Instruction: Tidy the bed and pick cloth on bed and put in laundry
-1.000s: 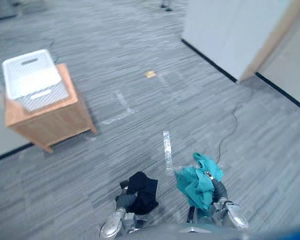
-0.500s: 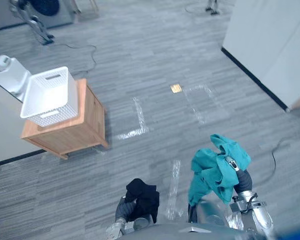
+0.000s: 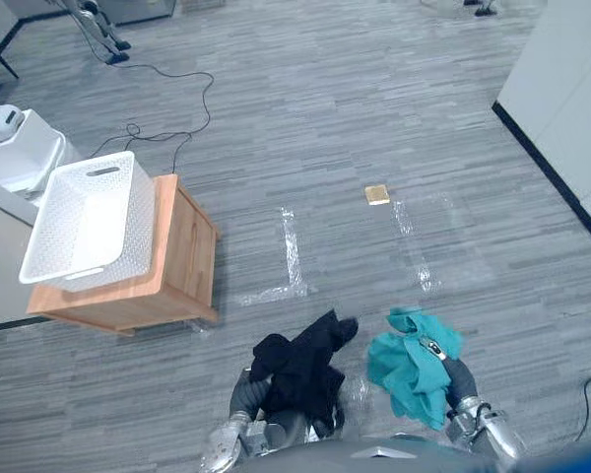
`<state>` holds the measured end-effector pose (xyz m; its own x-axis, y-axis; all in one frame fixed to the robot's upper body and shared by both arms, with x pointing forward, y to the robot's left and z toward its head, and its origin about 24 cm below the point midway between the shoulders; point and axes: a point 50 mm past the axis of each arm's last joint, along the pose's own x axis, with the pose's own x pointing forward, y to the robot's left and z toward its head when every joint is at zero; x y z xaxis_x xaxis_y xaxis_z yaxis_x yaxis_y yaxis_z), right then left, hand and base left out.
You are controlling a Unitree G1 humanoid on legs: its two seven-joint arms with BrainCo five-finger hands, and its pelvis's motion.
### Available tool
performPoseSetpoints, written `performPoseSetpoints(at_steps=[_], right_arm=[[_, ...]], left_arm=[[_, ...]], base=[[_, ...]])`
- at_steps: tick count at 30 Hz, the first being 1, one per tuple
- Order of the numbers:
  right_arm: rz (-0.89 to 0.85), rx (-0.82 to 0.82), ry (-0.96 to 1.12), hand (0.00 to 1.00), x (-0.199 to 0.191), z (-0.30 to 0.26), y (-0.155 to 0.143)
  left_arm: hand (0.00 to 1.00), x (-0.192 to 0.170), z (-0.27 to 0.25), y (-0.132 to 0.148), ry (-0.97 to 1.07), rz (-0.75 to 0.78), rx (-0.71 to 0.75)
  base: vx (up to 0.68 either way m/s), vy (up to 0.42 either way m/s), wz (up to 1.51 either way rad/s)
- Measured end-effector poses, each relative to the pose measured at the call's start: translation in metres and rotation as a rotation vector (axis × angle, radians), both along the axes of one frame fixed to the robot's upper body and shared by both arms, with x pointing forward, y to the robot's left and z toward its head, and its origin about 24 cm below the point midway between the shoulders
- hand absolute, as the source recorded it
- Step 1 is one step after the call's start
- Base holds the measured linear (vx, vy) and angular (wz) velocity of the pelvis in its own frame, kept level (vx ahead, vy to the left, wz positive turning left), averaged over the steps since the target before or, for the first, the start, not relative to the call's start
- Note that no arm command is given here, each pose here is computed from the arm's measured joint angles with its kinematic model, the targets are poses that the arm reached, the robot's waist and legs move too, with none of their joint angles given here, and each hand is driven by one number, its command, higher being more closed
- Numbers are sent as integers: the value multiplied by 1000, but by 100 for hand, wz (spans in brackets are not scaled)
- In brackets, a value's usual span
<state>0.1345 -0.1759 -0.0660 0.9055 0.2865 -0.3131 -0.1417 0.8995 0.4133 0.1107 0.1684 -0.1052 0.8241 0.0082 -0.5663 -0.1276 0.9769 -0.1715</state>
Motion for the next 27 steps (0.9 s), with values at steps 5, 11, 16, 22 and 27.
performPoseSetpoints(at_steps=[5, 11, 16, 22, 27], right_arm=[[33, 11, 46, 100, -16, -3, 12], [-11, 37, 27, 100, -26, -3, 17], [45, -5, -24, 100, -11, 4, 14], [49, -16, -140, 100, 7, 27, 15], [48, -54, -156, 100, 22, 29, 8]], left_arm=[[100, -5, -3, 11, 53, 0, 83], [100, -5, -2, 20, 67, -8, 118], [100, -30, -7, 3, 104, 50, 52], [100, -15, 13, -7, -29, 37, 2], [100, -5, 24, -7, -93, 26, -36]], base=[[445, -82, 96], [461, -377, 133], [453, -430, 83], [356, -275, 105], [337, -3, 73]])
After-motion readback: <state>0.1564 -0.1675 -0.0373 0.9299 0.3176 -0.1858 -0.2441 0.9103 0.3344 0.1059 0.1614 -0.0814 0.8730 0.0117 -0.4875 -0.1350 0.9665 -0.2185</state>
